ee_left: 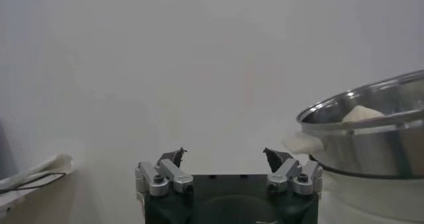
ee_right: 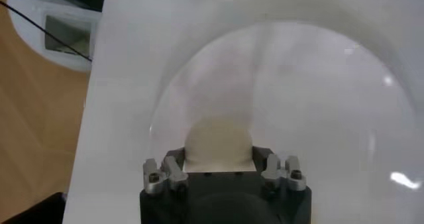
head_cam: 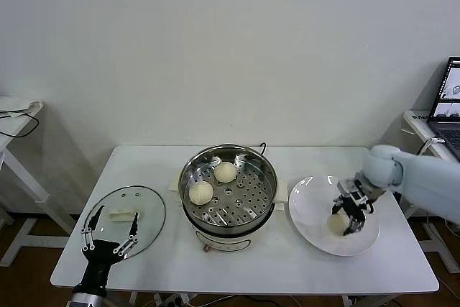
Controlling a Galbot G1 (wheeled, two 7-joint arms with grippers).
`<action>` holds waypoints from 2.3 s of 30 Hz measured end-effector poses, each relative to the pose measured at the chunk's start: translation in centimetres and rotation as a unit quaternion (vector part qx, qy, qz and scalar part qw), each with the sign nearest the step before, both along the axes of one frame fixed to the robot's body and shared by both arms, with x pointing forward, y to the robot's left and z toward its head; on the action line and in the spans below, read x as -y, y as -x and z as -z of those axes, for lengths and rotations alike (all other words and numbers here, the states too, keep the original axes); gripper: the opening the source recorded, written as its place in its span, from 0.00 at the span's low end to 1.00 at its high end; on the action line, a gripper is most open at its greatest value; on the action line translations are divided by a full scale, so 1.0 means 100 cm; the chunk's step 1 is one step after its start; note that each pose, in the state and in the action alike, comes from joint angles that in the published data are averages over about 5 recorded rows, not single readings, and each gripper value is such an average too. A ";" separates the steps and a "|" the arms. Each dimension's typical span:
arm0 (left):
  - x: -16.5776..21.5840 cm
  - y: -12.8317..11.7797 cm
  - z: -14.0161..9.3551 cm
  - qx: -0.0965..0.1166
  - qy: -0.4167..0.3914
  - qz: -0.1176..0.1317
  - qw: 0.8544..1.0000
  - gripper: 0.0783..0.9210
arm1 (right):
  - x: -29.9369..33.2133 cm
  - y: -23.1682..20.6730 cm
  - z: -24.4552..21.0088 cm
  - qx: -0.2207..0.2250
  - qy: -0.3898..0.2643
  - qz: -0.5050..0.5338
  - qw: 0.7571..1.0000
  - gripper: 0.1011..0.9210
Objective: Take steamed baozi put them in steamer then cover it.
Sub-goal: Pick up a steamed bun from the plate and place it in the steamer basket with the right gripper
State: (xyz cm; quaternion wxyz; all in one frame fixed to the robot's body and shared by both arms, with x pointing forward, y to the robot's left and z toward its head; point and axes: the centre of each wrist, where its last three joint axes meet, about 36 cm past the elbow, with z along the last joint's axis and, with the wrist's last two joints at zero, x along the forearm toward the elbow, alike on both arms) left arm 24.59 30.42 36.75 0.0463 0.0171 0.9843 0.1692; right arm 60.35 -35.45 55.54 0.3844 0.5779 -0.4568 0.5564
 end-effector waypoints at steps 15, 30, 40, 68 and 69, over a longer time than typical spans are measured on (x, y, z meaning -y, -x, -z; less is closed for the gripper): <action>0.005 0.001 -0.004 0.003 0.003 0.009 1.000 0.88 | -0.132 -0.009 -0.171 0.120 -0.020 -0.291 0.949 0.66; 0.005 0.000 -0.004 0.011 0.005 0.009 1.000 0.88 | -0.247 0.027 -0.146 0.113 0.002 -0.533 0.839 0.67; 0.003 -0.001 -0.002 0.012 0.005 0.006 1.000 0.88 | -0.280 0.035 -0.105 0.100 0.007 -0.606 0.789 0.68; 0.001 -0.003 0.002 0.014 0.009 0.003 1.000 0.88 | -0.323 0.040 -0.051 0.085 0.003 -0.664 0.743 0.86; 0.001 -0.003 0.002 0.015 0.009 0.002 1.000 0.88 | -0.322 0.040 -0.053 0.086 0.002 -0.664 0.743 0.87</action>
